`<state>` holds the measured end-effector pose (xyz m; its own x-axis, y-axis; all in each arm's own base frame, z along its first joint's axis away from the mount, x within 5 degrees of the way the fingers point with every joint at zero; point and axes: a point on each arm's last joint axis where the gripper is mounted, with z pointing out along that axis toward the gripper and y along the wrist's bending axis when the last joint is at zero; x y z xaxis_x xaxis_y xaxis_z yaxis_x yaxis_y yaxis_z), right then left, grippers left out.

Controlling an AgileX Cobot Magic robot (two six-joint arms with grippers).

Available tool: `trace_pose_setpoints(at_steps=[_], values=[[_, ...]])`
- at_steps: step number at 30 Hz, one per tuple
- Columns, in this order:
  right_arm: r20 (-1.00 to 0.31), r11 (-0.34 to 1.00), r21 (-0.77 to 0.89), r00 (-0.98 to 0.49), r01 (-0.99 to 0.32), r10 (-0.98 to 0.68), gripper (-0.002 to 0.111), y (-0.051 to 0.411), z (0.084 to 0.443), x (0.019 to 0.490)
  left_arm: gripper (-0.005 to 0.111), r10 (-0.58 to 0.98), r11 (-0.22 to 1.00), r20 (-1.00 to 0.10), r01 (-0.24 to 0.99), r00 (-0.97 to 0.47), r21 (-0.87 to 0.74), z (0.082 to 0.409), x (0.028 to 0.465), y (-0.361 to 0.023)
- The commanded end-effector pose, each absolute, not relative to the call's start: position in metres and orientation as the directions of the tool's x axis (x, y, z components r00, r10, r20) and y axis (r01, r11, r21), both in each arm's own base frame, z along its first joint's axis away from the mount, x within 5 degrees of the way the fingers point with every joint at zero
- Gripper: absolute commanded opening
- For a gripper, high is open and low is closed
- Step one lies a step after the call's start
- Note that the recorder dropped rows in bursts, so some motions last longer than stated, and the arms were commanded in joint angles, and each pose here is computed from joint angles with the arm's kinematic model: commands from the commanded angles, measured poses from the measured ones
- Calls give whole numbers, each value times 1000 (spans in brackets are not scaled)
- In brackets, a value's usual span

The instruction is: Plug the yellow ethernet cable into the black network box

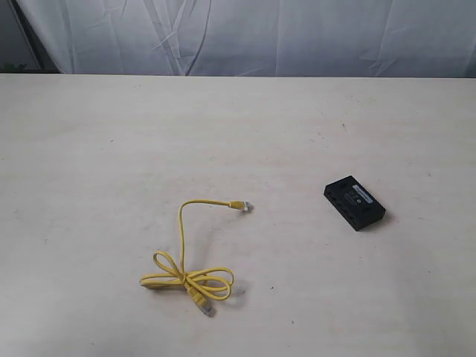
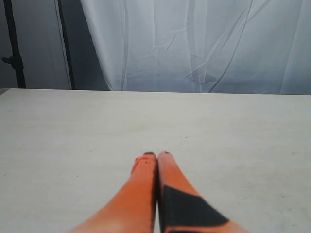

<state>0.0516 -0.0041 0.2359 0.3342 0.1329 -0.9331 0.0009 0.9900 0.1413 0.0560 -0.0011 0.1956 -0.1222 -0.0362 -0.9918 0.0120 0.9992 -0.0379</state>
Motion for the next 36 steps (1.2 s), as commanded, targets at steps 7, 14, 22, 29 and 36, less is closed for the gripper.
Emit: trace_pose_setpoints(at_steps=[7, 14, 22, 29, 36], values=[[-941, 1000, 10, 338, 28, 0, 0, -2, 281, 45, 0, -32, 999, -993, 8, -112, -33, 195, 56, -1], [-985, 1000, -12, 174, -4, -11, 0, 1, 331, 61, 0, -32, 999, -993, 8, -112, -33, 195, 56, -1], [-971, 998, -36, -235, -53, -47, 0, 4, 348, 112, 0, -32, 999, -993, 8, -112, -33, 195, 56, -1], [-803, 996, -1, -594, -86, -53, 0, 5, 330, 184, 0, -32, 999, -993, 8, -112, -33, 195, 56, -1], [-660, 996, 22, -750, -81, -47, 0, 5, 288, 239, 0, -32, 999, -993, 8, -112, -33, 195, 56, -1]])
